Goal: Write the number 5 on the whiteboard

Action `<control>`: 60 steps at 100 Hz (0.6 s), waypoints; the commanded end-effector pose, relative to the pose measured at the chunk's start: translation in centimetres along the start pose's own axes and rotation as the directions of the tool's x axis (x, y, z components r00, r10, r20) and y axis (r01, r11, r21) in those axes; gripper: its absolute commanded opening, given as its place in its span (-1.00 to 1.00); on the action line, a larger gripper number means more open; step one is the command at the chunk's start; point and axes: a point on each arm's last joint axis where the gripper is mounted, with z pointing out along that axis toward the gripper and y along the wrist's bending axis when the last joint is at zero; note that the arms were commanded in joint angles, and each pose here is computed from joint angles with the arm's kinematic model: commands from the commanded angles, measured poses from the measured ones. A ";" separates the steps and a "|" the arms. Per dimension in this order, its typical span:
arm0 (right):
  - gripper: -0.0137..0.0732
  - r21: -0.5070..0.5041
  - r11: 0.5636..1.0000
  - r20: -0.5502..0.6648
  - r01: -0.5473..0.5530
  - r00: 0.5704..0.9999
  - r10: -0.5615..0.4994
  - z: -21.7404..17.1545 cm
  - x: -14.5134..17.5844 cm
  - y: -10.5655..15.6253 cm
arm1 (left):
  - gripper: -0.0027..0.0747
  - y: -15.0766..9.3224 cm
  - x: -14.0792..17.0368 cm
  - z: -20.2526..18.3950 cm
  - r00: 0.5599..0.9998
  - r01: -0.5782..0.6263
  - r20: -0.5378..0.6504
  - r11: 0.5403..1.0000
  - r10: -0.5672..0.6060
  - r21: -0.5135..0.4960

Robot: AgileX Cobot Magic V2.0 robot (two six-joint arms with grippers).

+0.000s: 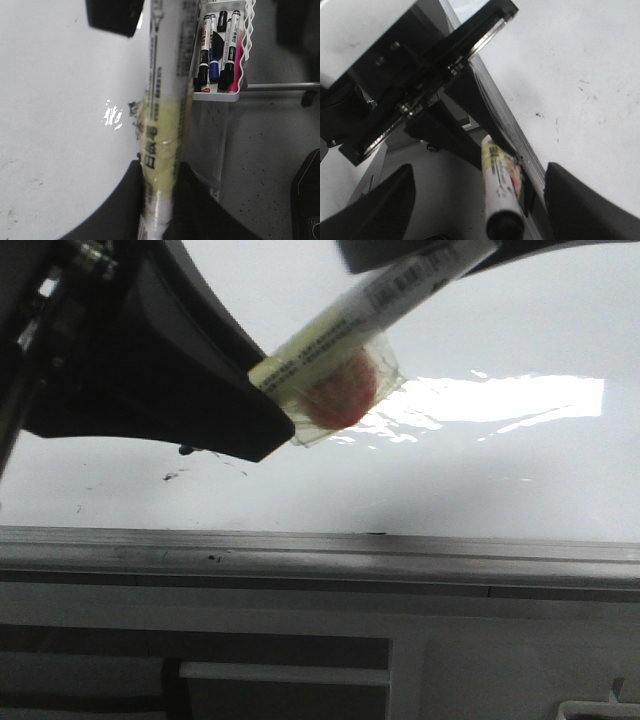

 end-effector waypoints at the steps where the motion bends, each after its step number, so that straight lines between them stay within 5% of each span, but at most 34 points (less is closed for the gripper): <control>1: 0.43 0.035 0.999 0.070 -0.007 0.998 0.005 0.6 -1.6 -0.2 | -0.98 0.9 -1.5 -1.0 0.996 0.005 0.088 0.998 0.001 -0.068; 22: 0.25 0.014 1.000 0.004 -0.022 1.000 0.022 3.0 -0.8 -0.4 | -0.98 0.9 -1.6 -1.0 0.996 0.005 0.089 0.998 0.001 -0.070; 45: -0.85 0.003 1.000 -0.015 -0.025 1.000 0.025 3.6 -0.6 -0.4 | -0.98 0.9 -1.6 -1.0 0.996 0.005 0.089 0.998 0.001 -0.070; 60: -0.83 0.007 1.000 -0.013 -0.025 1.000 0.025 3.6 -0.7 -0.4 | -0.85 0.9 -1.6 -1.0 0.996 0.020 0.093 0.998 -0.014 -0.066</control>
